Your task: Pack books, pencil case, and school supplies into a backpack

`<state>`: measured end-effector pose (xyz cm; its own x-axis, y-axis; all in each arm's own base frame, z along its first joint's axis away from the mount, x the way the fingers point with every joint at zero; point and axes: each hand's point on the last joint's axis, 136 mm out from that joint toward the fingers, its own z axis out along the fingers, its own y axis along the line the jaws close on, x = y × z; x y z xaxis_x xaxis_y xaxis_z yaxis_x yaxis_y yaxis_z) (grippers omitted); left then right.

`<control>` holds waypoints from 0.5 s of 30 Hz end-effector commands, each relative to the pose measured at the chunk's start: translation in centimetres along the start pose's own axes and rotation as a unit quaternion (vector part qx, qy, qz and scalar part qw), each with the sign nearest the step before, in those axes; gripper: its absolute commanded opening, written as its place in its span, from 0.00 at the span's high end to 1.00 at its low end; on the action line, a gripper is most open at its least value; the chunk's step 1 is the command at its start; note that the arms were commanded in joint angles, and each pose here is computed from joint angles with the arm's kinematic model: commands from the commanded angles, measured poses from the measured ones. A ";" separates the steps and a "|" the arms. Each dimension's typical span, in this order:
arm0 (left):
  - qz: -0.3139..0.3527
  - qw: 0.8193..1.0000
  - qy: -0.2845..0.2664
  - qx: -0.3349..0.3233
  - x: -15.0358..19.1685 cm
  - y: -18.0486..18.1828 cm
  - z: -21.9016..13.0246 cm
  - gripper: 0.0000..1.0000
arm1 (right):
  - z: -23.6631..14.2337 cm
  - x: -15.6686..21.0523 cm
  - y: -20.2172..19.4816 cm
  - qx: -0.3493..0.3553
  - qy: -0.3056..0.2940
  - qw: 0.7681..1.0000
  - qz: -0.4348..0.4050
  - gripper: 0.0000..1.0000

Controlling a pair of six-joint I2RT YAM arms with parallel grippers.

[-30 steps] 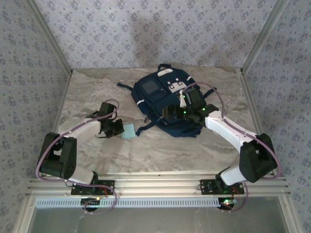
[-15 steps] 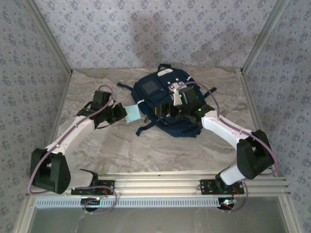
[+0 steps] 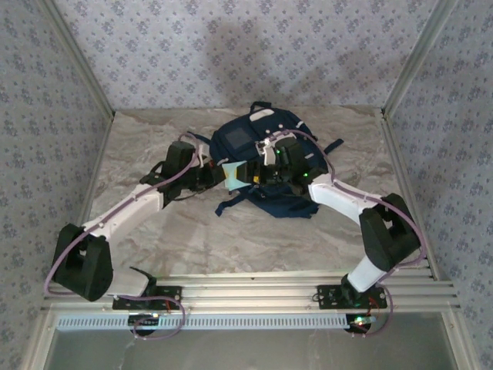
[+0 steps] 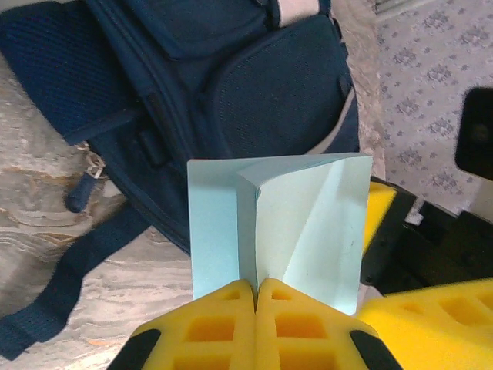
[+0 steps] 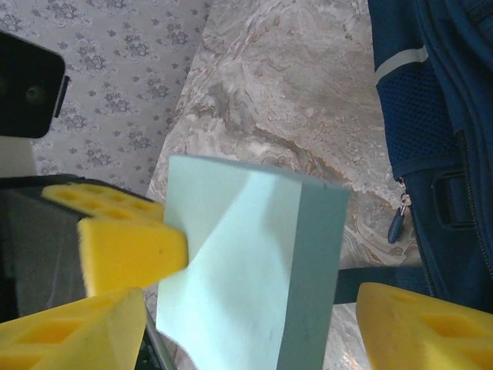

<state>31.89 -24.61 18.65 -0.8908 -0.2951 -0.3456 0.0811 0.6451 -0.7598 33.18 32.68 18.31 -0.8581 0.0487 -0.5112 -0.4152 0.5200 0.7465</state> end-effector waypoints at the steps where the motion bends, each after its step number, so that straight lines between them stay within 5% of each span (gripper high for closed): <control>1: 0.020 0.999 -0.010 0.046 -1.1 -3.1 -0.2 1.00 | 0.2 -0.5 1.5 -0.033 -0.003 0.999 -0.004 0.35; 8: 0.018 0.999 -0.002 0.042 -0.7 -3.0 0.6 0.97 | -0.4 -0.6 1.4 -0.037 -0.004 0.999 -0.002 0.80; 11: 0.014 1.000 -0.001 0.010 -0.8 -2.0 0.8 0.58 | -1.0 -0.5 1.1 -0.033 -0.006 0.999 0.001 0.93; 15: 0.037 0.999 -0.018 -0.033 -1.5 -1.1 0.2 0.08 | -2.8 -0.7 -0.7 -0.009 -0.021 1.000 0.014 0.96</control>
<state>32.51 -25.47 18.40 -0.8938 -0.2784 -0.3516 0.0817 0.6698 -0.7380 33.37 31.54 18.45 -0.8679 0.0787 -0.4904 -0.3925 0.4964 0.7743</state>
